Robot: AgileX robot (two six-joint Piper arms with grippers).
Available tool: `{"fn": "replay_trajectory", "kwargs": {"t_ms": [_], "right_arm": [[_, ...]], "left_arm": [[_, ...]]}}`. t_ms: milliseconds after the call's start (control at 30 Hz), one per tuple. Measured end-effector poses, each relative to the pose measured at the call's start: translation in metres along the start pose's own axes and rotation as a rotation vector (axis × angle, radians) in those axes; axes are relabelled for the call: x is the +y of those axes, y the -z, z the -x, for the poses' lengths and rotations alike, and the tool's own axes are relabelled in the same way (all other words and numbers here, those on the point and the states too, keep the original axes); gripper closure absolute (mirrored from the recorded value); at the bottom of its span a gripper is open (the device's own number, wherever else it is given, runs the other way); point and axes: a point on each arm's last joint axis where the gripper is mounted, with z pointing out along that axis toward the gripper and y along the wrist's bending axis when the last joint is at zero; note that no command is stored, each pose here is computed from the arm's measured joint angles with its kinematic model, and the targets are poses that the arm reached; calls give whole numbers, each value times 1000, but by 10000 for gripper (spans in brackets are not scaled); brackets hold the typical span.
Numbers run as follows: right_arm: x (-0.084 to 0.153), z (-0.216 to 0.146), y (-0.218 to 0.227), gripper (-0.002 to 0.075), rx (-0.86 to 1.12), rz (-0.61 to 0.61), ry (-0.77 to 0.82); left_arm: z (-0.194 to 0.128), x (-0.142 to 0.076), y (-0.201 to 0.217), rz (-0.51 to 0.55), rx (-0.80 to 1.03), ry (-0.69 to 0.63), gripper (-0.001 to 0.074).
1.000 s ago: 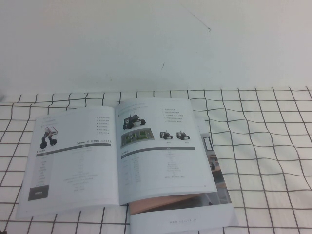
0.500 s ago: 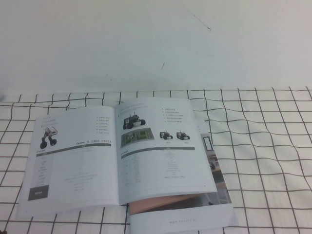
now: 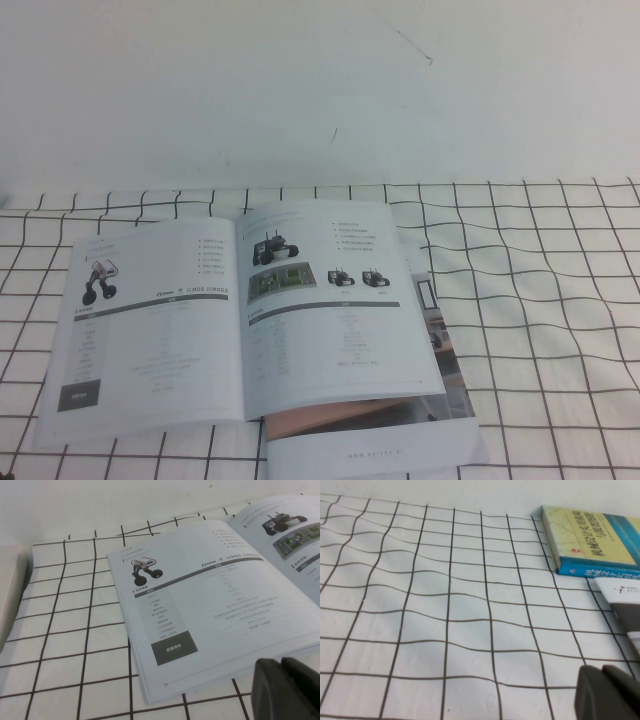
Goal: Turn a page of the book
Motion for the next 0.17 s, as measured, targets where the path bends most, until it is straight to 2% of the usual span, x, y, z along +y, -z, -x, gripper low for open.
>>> {"fn": "replay_trajectory", "kwargs": {"t_ms": [167], "right_arm": [[0, 0, 0, 728, 0, 0, 0]], "left_arm": [[0, 0, 0, 0, 0, 0, 737]]}}
